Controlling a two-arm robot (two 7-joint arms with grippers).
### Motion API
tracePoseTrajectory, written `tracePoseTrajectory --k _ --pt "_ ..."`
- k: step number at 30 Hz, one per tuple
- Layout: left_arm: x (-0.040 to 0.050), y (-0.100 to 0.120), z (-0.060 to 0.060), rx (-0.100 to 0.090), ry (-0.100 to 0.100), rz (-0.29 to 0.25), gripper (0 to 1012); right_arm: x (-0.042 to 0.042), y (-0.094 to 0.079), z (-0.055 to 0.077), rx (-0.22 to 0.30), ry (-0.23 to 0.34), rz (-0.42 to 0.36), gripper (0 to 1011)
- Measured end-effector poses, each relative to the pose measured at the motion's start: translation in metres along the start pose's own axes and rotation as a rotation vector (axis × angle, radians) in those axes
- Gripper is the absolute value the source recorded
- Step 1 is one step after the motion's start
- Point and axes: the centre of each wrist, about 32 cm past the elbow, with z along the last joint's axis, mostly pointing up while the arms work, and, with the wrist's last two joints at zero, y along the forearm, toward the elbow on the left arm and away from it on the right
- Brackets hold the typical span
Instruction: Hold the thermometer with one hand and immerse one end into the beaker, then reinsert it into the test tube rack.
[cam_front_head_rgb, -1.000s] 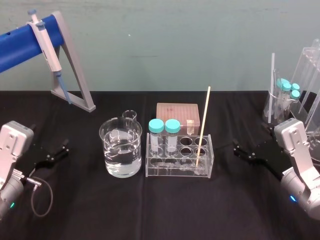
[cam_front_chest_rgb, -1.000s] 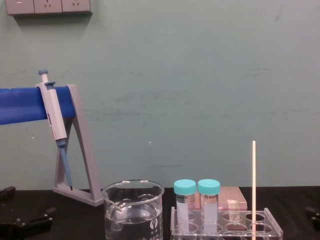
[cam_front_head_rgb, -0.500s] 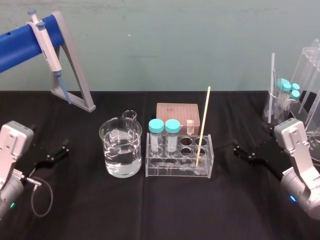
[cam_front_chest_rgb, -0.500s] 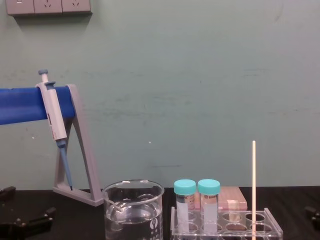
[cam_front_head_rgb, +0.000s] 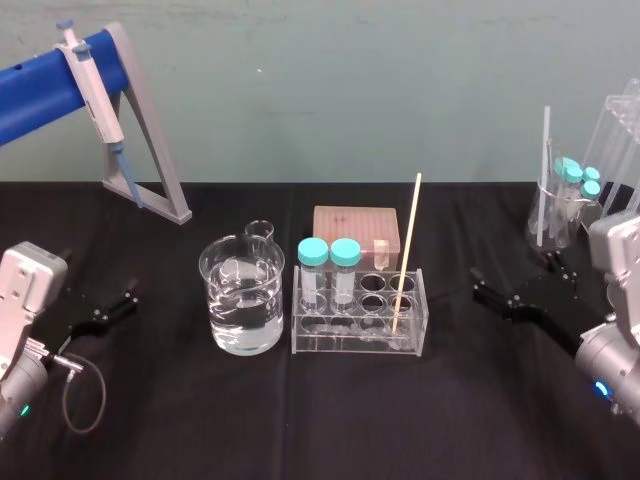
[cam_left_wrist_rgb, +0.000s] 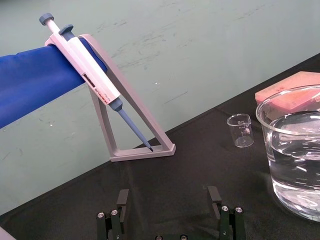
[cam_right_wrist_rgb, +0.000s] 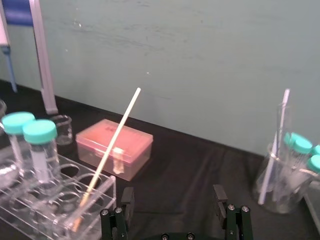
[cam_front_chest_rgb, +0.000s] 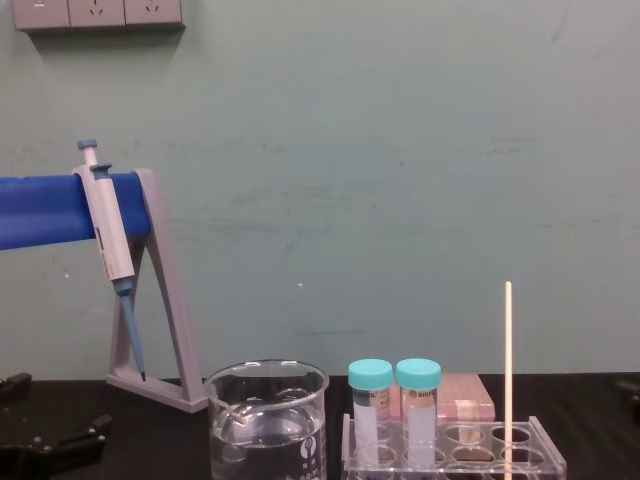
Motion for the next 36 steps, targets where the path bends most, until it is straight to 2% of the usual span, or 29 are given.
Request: tracePoseTrajectory --k 5,6,8,9,12,16,22,31,36 --pt "0.0 0.0 0.0 0.0 0.0 0.0 1004 0.0079 0.003 0.011 -0.049 0.137 0.043 1003" --pt "0.0 0.0 0.0 0.0 0.0 0.0 1004 0.0116 0.005 0.016 -0.067 0.193 0.065 1003" --pt "0.0 0.0 0.0 0.0 0.0 0.0 1004 0.0149 0.007 0.02 -0.086 0.252 0.089 1003" --pt "0.0 0.0 0.0 0.0 0.0 0.0 1004 0.0188 0.009 0.024 -0.103 0.302 0.111 1003" --pt "0.0 0.0 0.0 0.0 0.0 0.0 1004 0.0259 0.015 0.032 -0.124 0.374 0.155 1003" --pt "0.0 0.0 0.0 0.0 0.0 0.0 1004 0.0331 0.022 0.042 -0.146 0.429 0.202 1003" --pt "0.0 0.0 0.0 0.0 0.0 0.0 1004 0.0388 0.034 0.058 -0.157 0.472 0.249 1003" --pt "0.0 0.0 0.0 0.0 0.0 0.0 1004 0.0377 0.059 0.069 -0.168 0.533 0.288 1003" --pt "0.0 0.0 0.0 0.0 0.0 0.0 1004 0.0325 0.077 0.07 -0.192 0.552 0.287 1003"
